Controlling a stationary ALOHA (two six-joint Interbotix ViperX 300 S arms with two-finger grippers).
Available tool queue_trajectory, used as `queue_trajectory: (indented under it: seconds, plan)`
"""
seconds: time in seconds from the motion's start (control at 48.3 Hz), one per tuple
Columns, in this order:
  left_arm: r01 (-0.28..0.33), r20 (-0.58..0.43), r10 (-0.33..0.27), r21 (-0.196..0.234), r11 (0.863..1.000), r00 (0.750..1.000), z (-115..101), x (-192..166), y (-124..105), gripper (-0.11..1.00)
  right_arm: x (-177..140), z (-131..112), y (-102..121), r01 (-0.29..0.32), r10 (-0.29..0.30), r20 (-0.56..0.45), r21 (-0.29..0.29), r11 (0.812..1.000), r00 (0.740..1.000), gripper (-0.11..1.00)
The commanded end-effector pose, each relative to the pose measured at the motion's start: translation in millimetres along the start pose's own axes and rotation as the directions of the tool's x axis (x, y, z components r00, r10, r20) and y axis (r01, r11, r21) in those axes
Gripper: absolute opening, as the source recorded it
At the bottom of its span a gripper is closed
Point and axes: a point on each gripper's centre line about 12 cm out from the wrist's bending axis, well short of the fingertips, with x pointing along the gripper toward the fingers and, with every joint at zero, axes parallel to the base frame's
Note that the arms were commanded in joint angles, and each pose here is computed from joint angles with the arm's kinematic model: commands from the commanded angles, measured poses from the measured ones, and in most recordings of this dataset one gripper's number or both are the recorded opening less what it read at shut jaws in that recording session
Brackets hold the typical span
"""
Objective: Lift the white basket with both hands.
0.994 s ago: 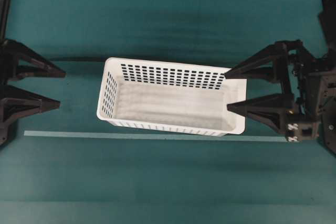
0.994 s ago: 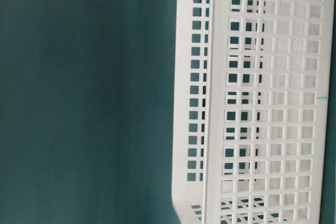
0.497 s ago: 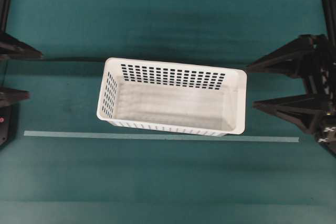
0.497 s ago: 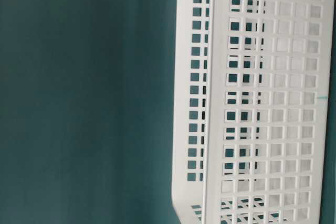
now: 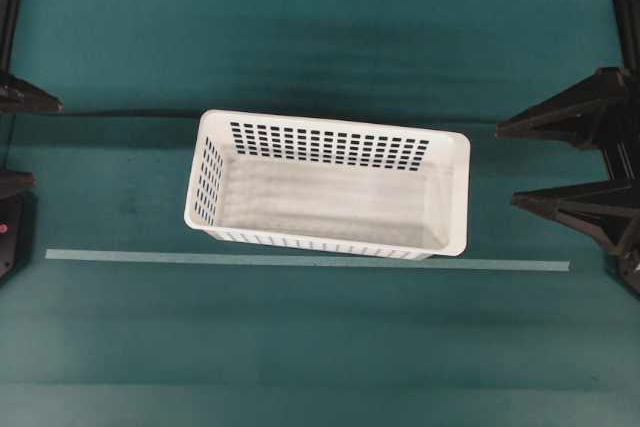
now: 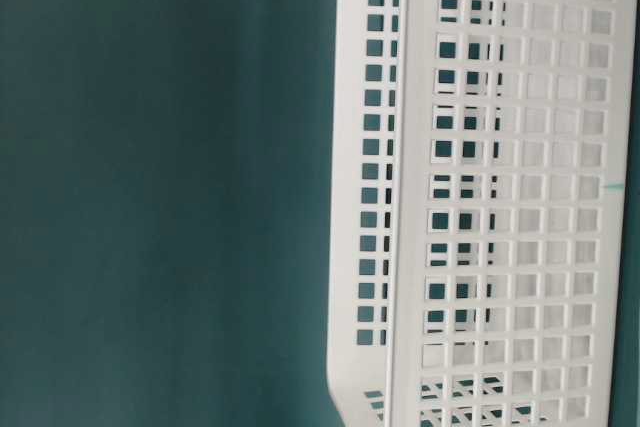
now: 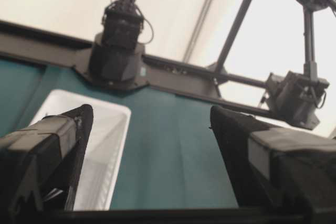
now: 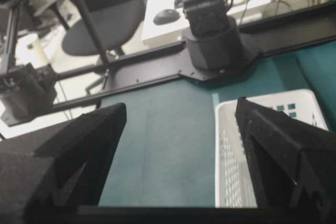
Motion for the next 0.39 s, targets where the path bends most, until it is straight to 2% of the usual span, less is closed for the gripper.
queue_trajectory:
  seconds: [0.0,0.373]
  plan:
    - [0.003,-0.002,-0.003,-0.002,1.0,1.0,1.0,4.5,-0.8,0.91,2.5,1.5,0.4,-0.001,0.001,0.003,0.0,1.0,1.0,0.91]
    - [0.0,-0.013,0.0,-0.002,1.0,1.0,-3.5,4.2,0.3,0.91,2.4,-0.3,-0.4,0.002,-0.002,-0.001,0.002,1.0,1.0,0.91]
